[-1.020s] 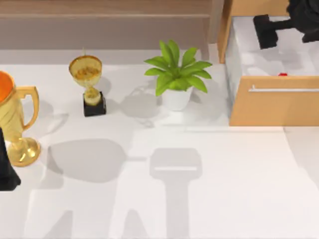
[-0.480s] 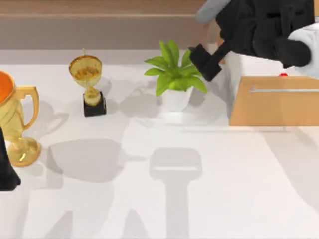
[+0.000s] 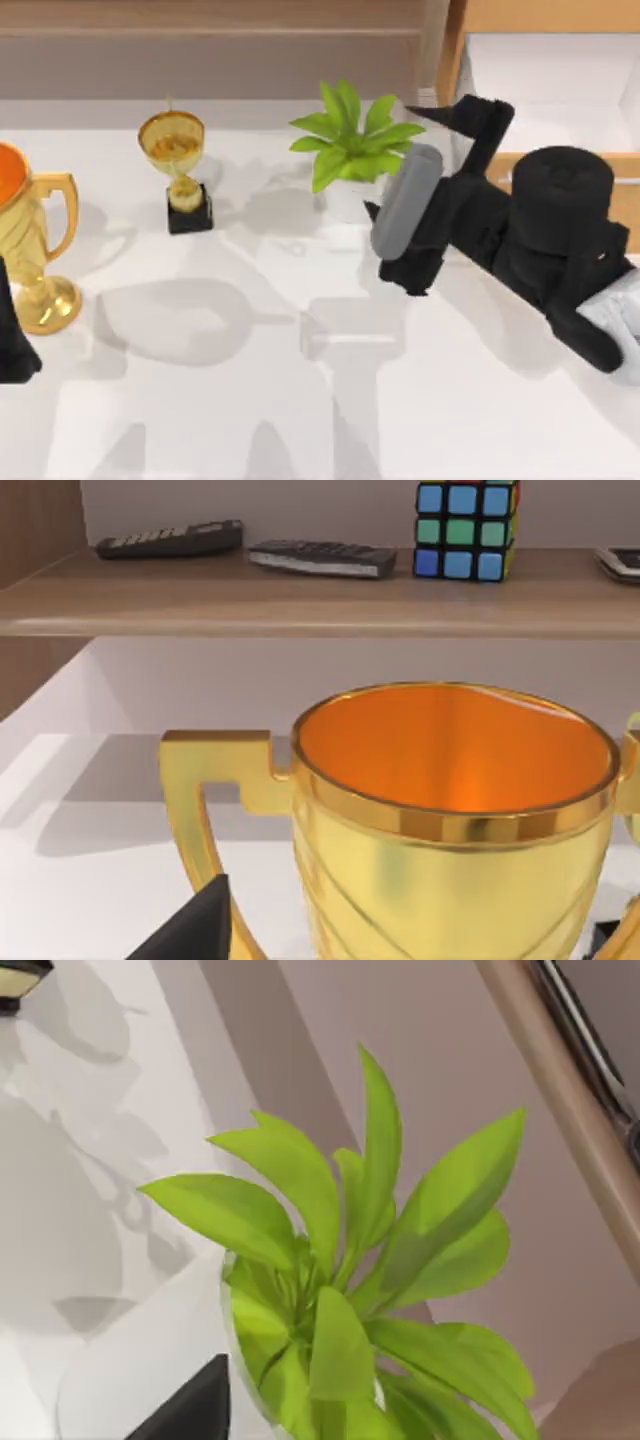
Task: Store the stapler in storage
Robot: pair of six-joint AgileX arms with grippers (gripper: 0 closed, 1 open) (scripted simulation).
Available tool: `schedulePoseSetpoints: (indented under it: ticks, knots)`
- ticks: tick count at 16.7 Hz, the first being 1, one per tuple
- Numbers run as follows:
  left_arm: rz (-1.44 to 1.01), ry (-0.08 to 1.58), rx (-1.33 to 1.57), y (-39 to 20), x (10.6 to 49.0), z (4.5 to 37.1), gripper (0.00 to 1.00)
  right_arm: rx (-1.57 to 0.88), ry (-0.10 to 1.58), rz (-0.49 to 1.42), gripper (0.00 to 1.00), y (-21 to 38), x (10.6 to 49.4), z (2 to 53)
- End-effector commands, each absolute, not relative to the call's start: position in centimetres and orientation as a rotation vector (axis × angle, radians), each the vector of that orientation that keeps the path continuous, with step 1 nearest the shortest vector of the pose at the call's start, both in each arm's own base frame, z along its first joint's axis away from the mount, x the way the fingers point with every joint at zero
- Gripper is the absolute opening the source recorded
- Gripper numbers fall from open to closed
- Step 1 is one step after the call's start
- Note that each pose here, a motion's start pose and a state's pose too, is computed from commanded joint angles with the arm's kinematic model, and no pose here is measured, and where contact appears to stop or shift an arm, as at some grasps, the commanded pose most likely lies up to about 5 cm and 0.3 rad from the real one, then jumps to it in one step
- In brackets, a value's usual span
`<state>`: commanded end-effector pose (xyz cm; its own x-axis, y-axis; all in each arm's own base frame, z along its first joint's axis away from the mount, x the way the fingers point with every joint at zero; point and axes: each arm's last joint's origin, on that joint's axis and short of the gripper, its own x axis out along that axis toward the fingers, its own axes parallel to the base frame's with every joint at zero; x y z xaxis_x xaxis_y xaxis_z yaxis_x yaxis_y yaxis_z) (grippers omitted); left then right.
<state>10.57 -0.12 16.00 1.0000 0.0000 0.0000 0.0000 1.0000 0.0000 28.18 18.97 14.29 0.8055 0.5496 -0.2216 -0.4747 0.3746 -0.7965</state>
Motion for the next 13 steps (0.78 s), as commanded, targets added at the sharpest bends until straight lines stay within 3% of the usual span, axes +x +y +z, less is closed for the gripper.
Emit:
schedulePoseSetpoints:
  ticks: [5,13]
  knots:
    - [0.0,0.0,0.0,-0.1,10.6,16.0,1.0,-1.28,-0.155,0.392,1.0,14.0,25.0,10.7]
    - [0.0,0.0,0.0,-0.1,10.6,16.0,1.0,-1.56,-0.004,0.011,1.0,7.4,22.8,9.0]
